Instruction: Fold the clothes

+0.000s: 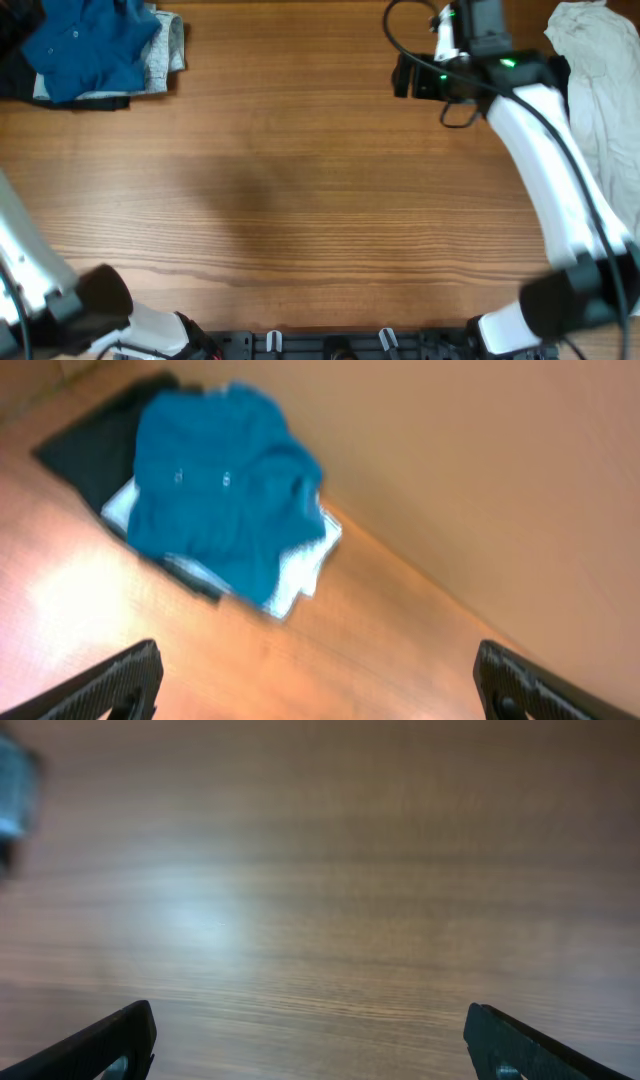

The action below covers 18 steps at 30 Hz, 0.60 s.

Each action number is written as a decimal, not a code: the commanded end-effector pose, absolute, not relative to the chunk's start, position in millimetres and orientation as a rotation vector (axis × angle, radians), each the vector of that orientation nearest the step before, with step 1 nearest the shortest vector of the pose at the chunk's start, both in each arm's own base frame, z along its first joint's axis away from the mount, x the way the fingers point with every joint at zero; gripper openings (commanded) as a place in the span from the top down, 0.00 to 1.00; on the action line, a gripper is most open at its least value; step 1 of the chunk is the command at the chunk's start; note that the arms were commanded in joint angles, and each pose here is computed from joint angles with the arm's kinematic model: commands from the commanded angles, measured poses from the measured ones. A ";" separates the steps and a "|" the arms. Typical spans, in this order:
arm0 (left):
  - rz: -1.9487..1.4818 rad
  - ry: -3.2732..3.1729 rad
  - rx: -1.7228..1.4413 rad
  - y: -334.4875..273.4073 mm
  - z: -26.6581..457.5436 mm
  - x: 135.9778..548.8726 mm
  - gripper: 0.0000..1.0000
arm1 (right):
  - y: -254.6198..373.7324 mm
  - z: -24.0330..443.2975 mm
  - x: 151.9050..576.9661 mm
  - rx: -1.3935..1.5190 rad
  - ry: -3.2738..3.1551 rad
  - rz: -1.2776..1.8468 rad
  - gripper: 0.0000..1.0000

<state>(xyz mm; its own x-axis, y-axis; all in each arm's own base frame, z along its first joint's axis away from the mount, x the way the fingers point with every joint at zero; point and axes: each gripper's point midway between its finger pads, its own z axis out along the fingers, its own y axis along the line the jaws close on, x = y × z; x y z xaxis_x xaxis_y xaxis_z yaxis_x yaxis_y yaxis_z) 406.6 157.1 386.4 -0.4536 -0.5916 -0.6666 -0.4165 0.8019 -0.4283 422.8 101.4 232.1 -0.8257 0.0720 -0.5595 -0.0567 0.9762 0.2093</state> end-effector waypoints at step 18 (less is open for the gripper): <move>-0.244 2.187 -0.724 52.2 398.8 207.5 0.00 | 29.4 327.0 247.4 0.229 2.145 0.193 0.02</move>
